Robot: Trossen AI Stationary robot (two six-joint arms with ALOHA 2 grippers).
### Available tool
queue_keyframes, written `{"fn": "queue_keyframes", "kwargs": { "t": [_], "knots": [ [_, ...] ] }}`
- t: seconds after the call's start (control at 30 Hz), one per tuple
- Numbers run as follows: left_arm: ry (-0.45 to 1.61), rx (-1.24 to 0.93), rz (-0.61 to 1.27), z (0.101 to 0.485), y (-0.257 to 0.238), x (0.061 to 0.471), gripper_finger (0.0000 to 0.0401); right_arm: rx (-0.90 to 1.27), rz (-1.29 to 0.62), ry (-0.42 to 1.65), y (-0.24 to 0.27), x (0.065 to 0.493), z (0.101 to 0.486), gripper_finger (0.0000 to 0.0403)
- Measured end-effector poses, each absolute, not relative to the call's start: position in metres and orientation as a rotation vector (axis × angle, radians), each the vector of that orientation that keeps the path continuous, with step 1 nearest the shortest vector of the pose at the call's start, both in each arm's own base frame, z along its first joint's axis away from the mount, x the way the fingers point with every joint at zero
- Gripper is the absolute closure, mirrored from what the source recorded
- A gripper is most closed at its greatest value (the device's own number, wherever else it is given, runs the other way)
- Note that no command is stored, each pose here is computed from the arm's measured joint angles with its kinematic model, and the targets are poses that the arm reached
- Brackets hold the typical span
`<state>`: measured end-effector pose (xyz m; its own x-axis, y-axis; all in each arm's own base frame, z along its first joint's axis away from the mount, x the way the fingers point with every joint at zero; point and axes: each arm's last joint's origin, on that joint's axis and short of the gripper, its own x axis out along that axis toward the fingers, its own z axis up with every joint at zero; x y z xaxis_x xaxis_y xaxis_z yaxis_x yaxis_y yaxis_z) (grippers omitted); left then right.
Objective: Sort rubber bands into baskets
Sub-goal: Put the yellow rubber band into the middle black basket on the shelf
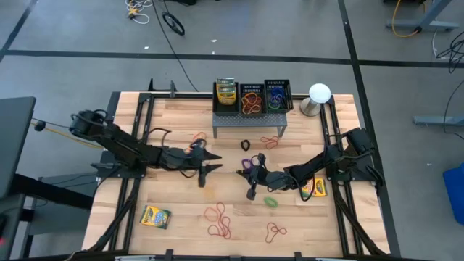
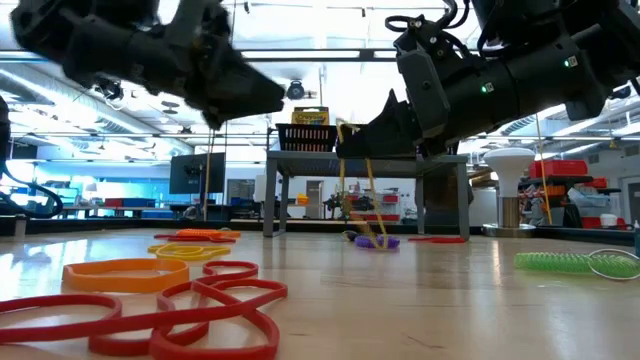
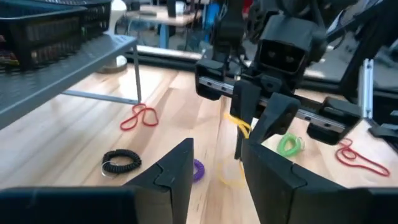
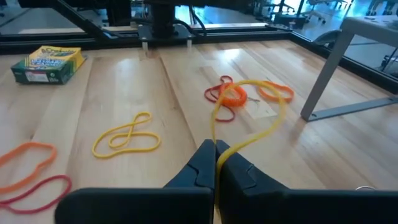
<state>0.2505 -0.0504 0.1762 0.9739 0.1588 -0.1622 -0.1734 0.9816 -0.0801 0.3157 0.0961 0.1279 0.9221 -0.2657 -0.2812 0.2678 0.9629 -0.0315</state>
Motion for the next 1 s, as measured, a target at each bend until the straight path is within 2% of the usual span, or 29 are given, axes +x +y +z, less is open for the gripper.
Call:
{"fn": "queue_keyframes", "kwargs": {
  "t": [0.17,0.4,0.67,1.0],
  "knots": [
    [0.038,-0.107,0.152,0.161,-0.043,0.222,0.0270,0.058,-0.293,0.272,0.092,0.317,0.129,0.0401],
    [-0.147,-0.101,0.235,0.161,-0.029,0.195,0.0272,0.046,-0.341,0.226,0.093,0.323,0.140,0.0402],
    [-0.120,-0.089,0.271,0.156,-0.022,0.193,0.0272,-0.018,-0.370,0.181,0.093,0.336,0.162,0.0403],
    [-0.106,-0.088,0.258,0.155,-0.023,0.194,0.0272,-0.022,-0.472,0.134,0.083,0.335,0.216,0.0403]
  ]
}}
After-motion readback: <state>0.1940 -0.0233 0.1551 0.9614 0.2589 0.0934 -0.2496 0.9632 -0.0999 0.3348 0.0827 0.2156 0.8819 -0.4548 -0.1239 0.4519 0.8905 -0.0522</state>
